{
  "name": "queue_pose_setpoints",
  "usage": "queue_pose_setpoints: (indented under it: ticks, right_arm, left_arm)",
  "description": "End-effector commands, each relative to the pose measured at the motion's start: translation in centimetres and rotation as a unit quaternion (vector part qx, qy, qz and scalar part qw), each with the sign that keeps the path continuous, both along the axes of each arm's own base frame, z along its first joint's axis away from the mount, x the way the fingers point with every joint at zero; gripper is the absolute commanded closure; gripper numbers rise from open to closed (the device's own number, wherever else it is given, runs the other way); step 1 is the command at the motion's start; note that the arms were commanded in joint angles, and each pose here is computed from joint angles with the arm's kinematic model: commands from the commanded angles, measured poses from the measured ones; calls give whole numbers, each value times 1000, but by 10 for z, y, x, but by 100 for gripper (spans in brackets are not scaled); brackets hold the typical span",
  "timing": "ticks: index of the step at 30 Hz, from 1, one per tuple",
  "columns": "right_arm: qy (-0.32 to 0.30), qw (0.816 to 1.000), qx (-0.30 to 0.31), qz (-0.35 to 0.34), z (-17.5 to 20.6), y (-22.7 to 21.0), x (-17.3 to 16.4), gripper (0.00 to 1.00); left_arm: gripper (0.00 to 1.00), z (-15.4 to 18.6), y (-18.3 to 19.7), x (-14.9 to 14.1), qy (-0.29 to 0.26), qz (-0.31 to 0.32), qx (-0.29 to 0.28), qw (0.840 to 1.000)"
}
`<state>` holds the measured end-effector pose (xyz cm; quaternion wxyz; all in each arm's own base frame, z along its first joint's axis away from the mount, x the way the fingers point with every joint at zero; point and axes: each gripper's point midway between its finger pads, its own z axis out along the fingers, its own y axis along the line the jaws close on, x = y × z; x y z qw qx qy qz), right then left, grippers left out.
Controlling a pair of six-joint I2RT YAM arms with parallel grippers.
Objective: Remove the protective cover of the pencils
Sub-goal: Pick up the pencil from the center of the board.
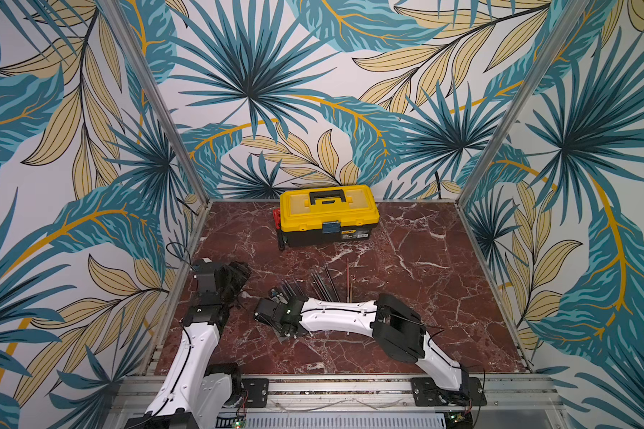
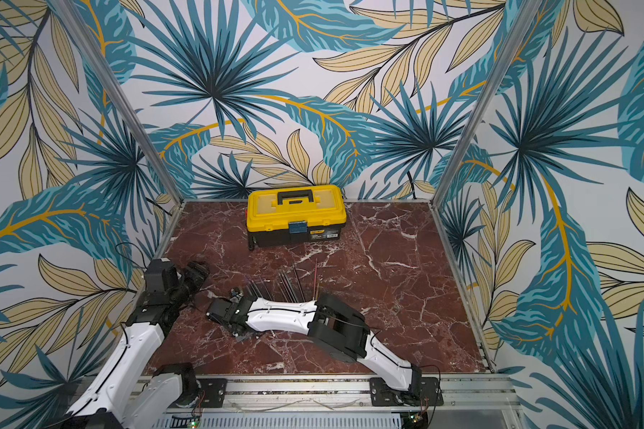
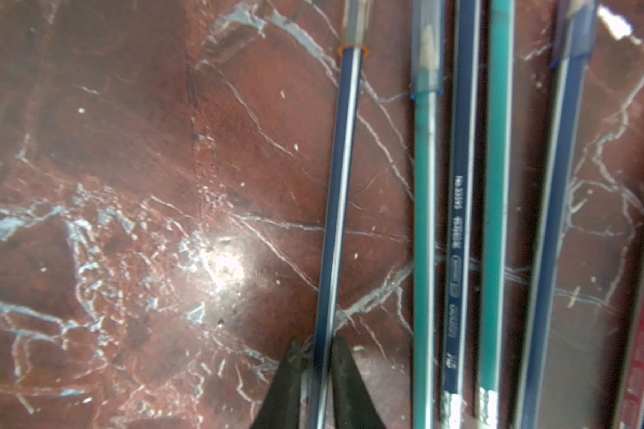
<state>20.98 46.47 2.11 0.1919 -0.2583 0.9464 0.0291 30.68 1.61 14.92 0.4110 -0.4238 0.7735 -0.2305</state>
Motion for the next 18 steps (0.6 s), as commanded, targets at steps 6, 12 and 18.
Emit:
queue_pose_setpoints:
  ticks: [6, 12, 18]
  right_arm:
    - [17, 999, -29, -12, -20, -12, -3, 88]
    - [20, 1000, 1, -14, -16, -7, -4, 92]
    - [0, 999, 27, -28, 3, -6, 1, 97]
  left_arm:
    - [26, 5, -6, -23, 3, -4, -39, 999]
    - [25, 10, -16, -33, -47, -18, -65, 997]
    - [27, 6, -32, -25, -60, -53, -104, 991]
